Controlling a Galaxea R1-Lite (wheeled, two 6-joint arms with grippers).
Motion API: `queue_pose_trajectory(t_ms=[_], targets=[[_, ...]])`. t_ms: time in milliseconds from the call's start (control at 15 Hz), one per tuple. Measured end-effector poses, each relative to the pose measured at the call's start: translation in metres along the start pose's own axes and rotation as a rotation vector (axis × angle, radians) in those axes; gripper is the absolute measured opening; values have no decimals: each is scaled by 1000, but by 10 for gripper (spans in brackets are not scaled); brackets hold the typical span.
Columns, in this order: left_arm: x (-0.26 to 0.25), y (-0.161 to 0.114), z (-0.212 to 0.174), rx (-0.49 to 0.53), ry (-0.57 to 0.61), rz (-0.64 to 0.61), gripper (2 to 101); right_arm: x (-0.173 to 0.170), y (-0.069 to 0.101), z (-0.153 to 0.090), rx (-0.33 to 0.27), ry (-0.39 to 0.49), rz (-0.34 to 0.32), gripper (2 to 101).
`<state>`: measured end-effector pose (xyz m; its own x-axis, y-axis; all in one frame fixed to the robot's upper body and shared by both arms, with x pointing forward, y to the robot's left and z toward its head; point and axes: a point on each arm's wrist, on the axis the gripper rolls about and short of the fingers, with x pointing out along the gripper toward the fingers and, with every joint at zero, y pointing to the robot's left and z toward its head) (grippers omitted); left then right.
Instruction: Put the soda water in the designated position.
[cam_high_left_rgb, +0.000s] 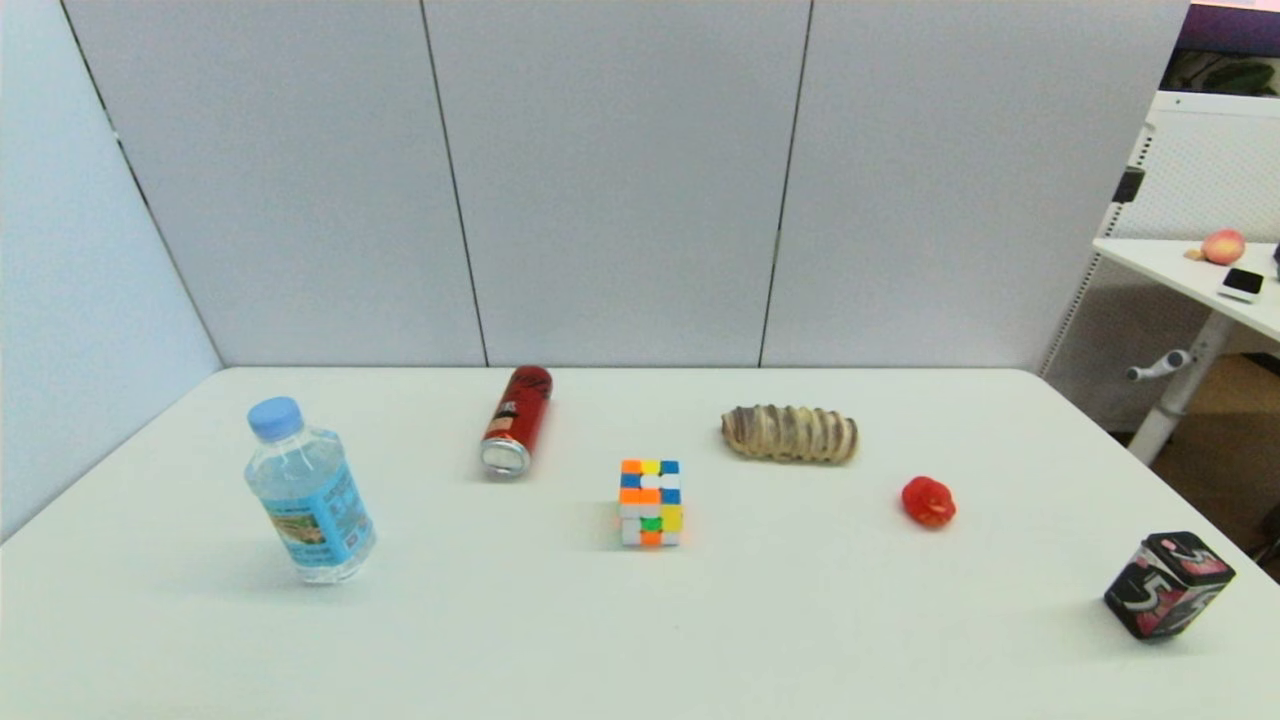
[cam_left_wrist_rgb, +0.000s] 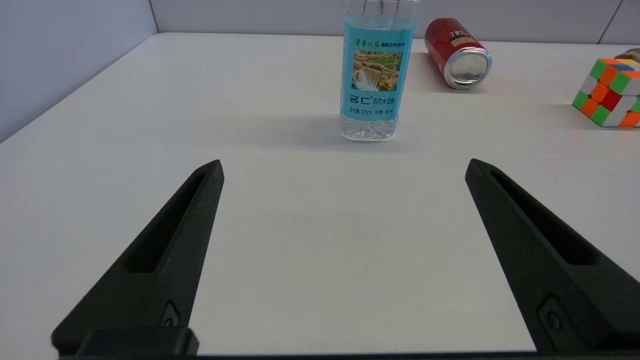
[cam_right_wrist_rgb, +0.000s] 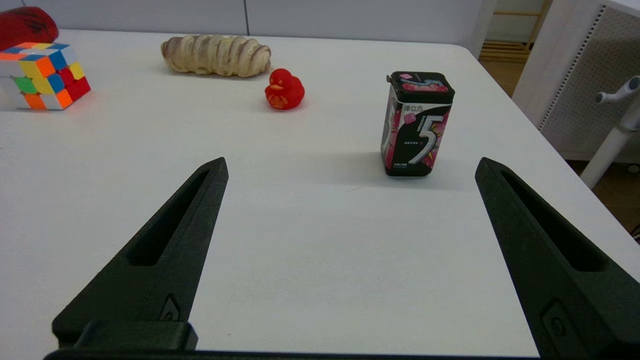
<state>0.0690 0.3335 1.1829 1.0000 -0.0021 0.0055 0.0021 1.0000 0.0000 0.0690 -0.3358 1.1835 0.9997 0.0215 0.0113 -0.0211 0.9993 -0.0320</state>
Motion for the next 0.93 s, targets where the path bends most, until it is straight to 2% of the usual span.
queue_pose_trajectory(t_ms=[733,933], targets=[[0,0,0,0,0,0,978,0,0,0,0,0,0,980],[0,0,0,-42,2,17,978,0,0,0,0,0,0,980]])
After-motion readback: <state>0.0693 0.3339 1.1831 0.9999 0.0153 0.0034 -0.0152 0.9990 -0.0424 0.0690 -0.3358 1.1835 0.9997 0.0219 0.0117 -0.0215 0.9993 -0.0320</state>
